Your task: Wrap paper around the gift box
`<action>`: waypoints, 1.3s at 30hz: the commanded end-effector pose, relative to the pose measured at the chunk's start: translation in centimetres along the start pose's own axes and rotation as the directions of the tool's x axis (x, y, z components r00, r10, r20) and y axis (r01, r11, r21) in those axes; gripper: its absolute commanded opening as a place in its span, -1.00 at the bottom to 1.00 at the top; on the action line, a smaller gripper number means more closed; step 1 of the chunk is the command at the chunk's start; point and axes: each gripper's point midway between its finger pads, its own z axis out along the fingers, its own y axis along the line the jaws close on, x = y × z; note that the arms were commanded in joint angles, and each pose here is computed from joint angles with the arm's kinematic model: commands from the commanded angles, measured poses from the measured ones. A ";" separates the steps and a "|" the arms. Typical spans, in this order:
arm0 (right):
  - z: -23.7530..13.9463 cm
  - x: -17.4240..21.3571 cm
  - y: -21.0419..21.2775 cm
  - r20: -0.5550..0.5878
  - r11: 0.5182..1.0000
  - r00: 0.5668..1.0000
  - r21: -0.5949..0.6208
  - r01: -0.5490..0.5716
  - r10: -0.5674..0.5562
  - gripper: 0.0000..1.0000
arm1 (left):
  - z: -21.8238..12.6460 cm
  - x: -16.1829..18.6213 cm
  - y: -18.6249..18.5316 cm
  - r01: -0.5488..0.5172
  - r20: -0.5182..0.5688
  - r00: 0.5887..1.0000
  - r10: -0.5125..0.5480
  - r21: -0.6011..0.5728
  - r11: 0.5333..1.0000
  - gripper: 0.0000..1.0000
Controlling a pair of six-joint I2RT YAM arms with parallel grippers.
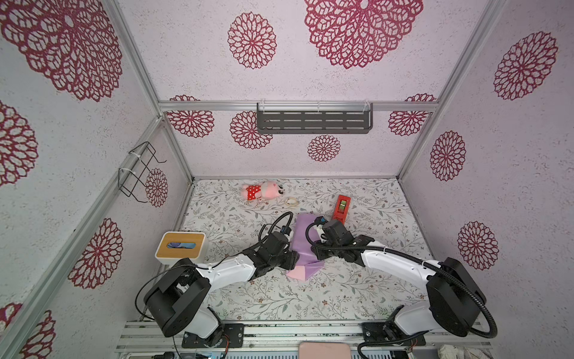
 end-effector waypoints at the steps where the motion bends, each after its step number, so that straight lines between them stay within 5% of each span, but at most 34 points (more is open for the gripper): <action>1: -0.3 0.7 -0.7 -0.018 1.000 1.000 0.028 0.002 -0.001 -0.46 | -0.1 0.5 0.0 -0.035 -0.021 0.999 0.034 -0.013 0.999 0.11; 25: 0.3 1.1 -0.6 -0.032 1.000 0.999 0.017 -0.004 0.005 -0.49 | 1.1 0.0 -0.5 0.020 -0.022 1.000 -0.021 -0.031 0.999 -0.74; 30: 0.4 1.2 -0.6 -0.033 1.000 0.999 0.015 -0.006 0.007 -0.50 | 0.9 -0.2 -0.7 0.041 -0.021 0.999 -0.042 -0.037 0.998 -0.73; 35: 0.5 1.3 -0.6 -0.035 1.000 0.999 0.014 -0.009 0.009 -0.50 | 0.3 0.1 -0.9 0.074 -0.031 0.997 -0.074 -0.028 0.997 -0.32; 39: 0.5 1.2 -0.6 -0.034 1.000 0.999 0.013 -0.010 0.011 -0.51 | -0.2 0.5 -1.1 0.093 -0.039 0.995 -0.093 -0.014 0.996 -0.21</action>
